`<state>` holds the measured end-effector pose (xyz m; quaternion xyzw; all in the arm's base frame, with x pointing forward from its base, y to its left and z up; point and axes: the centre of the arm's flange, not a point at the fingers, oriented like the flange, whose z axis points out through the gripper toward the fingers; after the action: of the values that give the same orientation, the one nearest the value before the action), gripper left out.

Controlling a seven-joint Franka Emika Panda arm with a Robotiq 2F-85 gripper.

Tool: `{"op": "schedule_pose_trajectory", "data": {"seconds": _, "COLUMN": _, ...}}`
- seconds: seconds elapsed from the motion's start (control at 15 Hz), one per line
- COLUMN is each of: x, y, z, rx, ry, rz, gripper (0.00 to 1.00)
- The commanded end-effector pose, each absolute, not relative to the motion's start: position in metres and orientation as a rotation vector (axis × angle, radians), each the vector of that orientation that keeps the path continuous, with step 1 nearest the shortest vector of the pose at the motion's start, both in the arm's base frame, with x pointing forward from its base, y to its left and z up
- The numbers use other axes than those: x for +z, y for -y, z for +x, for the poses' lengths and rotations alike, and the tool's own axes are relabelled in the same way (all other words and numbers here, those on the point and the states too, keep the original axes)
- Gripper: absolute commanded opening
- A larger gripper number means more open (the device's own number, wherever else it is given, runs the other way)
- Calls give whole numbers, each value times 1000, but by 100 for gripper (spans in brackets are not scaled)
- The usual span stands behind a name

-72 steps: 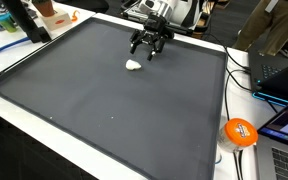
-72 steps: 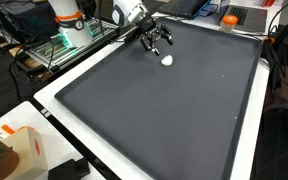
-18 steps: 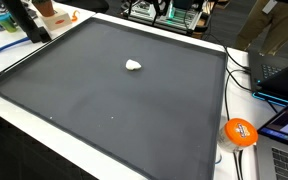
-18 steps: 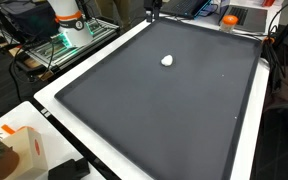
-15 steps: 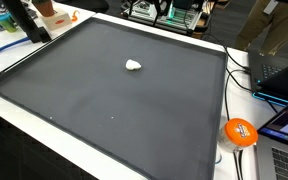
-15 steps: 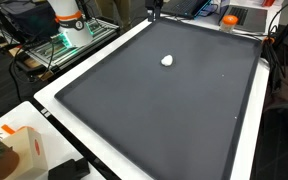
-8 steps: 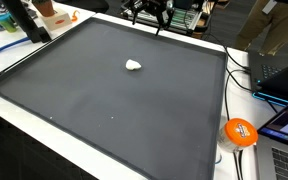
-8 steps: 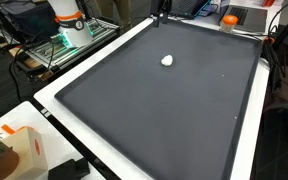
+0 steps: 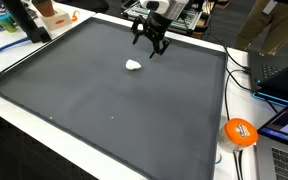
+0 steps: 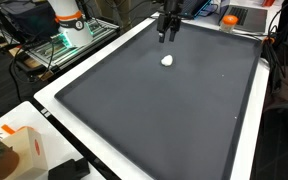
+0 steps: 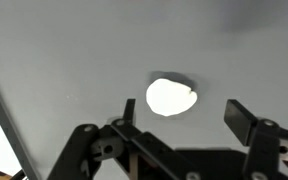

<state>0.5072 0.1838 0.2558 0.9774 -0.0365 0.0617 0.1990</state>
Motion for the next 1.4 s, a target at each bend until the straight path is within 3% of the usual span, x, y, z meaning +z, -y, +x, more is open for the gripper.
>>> {"op": "schedule_pose_trajectory", "data": {"seconds": 0.0, "x": 224, "y": -192, "z": 534, "rx": 128, "ry": 161, "rz": 2687, "gripper": 84}}
{"op": "schedule_pose_trajectory", "data": {"seconds": 0.07, "x": 218, "y": -191, "z": 538, "rx": 115, "ry": 170, "rz": 2682, "gripper": 75}}
{"op": "schedule_pose_trajectory", "data": {"seconds": 0.13, "x": 213, "y": -190, "z": 543, "rx": 105, "ry": 179, "rz": 2675, "gripper": 78}}
{"op": "schedule_pose_trajectory", "data": {"seconds": 0.6, "x": 185, "y": -172, "z": 561, "rx": 47, "ry": 219, "rz": 2658, "gripper": 62}}
{"op": "schedule_pose_trajectory", "data": {"seconds": 0.73, "x": 182, "y": -171, "z": 562, "rx": 40, "ry": 225, "rz": 2660, "gripper": 37}}
{"op": "schedule_pose_trajectory", "data": {"seconds": 0.8, "x": 185, "y": -172, "z": 563, "rx": 41, "ry": 229, "rz": 2657, "gripper": 36}}
{"op": "schedule_pose_trajectory", "data": {"seconds": 1.07, "x": 191, "y": -172, "z": 563, "rx": 32, "ry": 240, "rz": 2651, "gripper": 8}}
{"op": "schedule_pose_trajectory", "data": {"seconds": 1.2, "x": 190, "y": -173, "z": 562, "rx": 17, "ry": 243, "rz": 2658, "gripper": 0}}
{"op": "schedule_pose_trajectory", "data": {"seconds": 1.33, "x": 189, "y": -173, "z": 562, "rx": -2, "ry": 251, "rz": 2665, "gripper": 2}}
